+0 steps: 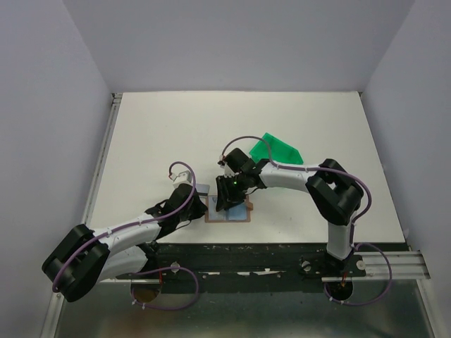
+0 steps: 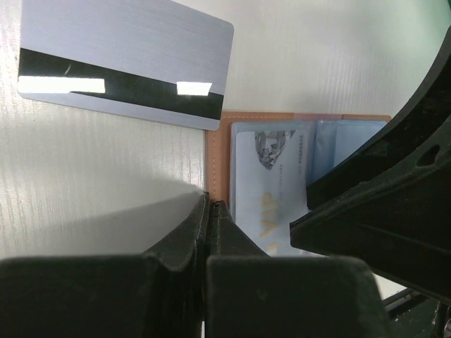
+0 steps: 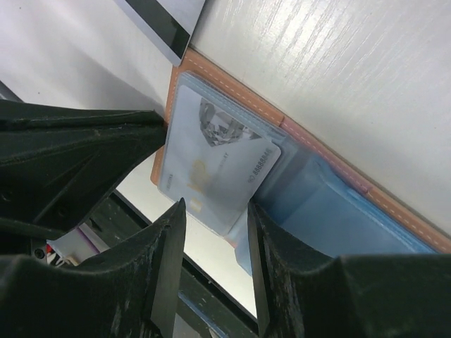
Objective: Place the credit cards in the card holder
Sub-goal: Insert the credit card into the card holder, then move the credit card to the corner of the board, then pick up the credit card at the corner of the board.
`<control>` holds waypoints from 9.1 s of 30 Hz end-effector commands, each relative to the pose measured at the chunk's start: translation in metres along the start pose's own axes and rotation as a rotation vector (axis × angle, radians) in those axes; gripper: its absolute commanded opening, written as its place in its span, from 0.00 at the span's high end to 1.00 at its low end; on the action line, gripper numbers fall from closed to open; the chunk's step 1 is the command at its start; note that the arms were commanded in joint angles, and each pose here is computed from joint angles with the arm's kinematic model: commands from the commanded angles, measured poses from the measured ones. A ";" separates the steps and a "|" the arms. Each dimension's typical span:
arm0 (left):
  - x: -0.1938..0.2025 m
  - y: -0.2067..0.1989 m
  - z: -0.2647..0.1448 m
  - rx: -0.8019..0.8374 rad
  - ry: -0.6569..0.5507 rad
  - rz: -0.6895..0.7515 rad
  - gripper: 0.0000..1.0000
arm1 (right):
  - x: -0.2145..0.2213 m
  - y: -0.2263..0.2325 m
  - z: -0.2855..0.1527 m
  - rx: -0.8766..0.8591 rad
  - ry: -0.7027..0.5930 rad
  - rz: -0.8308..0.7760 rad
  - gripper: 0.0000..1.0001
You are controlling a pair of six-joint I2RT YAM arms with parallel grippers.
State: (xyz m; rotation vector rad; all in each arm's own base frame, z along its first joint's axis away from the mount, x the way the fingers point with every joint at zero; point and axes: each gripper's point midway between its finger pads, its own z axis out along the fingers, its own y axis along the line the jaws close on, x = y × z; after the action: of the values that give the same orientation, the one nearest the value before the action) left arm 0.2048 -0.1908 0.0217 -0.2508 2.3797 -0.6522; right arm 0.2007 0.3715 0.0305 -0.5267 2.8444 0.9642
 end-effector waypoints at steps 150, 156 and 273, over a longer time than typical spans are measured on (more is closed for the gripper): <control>-0.022 0.024 -0.064 -0.355 -0.018 0.036 0.62 | 0.047 0.001 -0.098 -0.069 -0.205 -0.077 0.51; -0.012 0.071 -0.057 -0.509 0.019 -0.045 0.62 | 0.052 -0.001 -0.097 -0.078 -0.206 -0.070 0.51; 0.091 0.025 -0.064 -0.344 0.230 0.061 1.00 | 0.090 0.035 0.039 -0.154 -0.494 0.499 0.65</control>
State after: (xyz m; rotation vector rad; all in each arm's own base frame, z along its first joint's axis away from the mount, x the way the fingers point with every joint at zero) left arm 0.1030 -0.1811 0.0162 -0.2820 2.6496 -0.2913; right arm 0.0756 0.4062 0.0135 0.2851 2.5886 1.2979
